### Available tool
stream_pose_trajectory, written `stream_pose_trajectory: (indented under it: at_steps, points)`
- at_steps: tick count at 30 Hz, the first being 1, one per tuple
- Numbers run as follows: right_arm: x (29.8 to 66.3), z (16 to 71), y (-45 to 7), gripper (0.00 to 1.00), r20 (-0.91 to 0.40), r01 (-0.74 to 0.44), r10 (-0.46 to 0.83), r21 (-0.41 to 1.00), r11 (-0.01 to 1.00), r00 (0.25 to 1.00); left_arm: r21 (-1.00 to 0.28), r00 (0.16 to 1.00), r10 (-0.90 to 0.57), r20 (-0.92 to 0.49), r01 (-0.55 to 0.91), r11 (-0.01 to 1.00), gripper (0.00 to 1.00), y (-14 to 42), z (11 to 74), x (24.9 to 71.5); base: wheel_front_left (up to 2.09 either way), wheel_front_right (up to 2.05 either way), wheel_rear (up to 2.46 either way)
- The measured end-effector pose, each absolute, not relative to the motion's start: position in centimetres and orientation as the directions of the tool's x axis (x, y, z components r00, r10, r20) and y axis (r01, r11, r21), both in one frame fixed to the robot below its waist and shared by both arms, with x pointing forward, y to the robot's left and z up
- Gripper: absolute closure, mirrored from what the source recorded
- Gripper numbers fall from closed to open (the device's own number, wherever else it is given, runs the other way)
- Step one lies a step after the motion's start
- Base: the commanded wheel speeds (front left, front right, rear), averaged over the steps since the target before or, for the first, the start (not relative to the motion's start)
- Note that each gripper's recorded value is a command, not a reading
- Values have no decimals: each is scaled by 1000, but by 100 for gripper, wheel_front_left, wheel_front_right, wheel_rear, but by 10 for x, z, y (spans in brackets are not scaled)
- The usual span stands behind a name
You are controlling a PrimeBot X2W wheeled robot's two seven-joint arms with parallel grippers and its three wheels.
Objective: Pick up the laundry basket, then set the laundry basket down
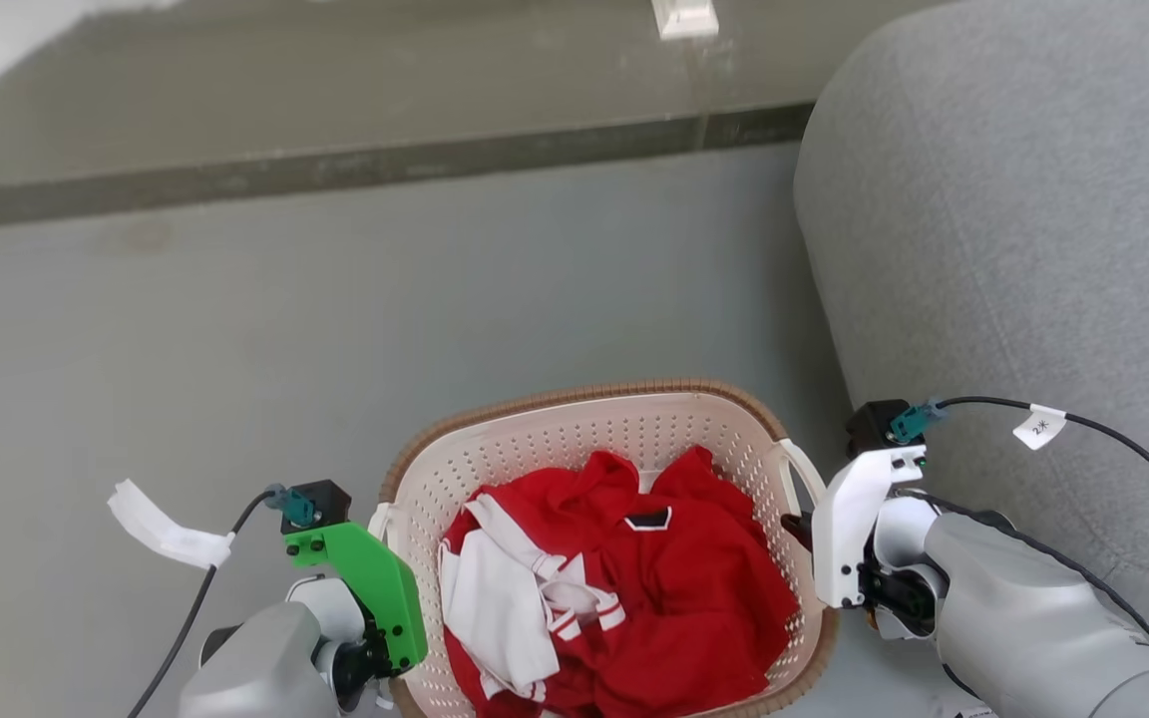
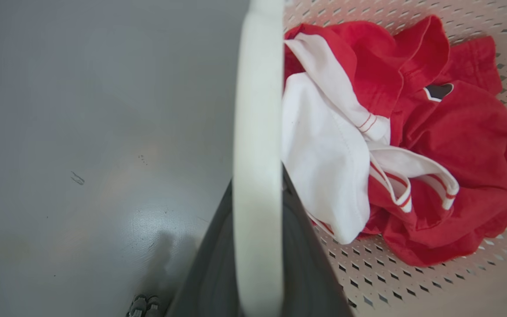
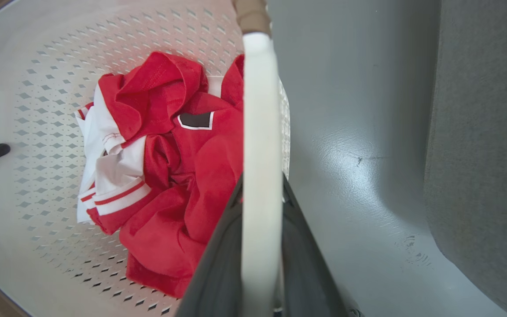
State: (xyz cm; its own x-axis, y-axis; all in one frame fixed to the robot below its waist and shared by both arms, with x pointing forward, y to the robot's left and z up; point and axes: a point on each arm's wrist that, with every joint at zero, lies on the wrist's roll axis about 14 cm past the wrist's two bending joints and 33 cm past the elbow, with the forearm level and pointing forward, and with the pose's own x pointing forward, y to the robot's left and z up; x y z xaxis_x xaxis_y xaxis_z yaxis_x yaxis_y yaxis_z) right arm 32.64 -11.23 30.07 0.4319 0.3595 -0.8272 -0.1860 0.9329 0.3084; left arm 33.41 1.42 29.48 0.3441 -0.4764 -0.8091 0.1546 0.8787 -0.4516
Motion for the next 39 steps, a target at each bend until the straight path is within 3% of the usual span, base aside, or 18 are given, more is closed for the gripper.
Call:
stream_pose_trajectory:
  at_steps: [8, 18, 39]
  points:
    - [327, 317, -114, 100, -814, -195, 357, 300, 934, 459, -452, 350, -487, -800, 182, 873, 100, 10, 312, 335, 0, 0, 0]
    - [320, 314, -117, 100, -838, -183, 353, 304, 935, 416, -462, 307, -496, -813, 179, 869, 100, 8, 313, 328, 0, 0, 0]
    - [316, 310, -119, 100, -846, -175, 356, 310, 934, 397, -462, 282, -495, -822, 177, 869, 100, 6, 310, 324, 0, 0, 0]
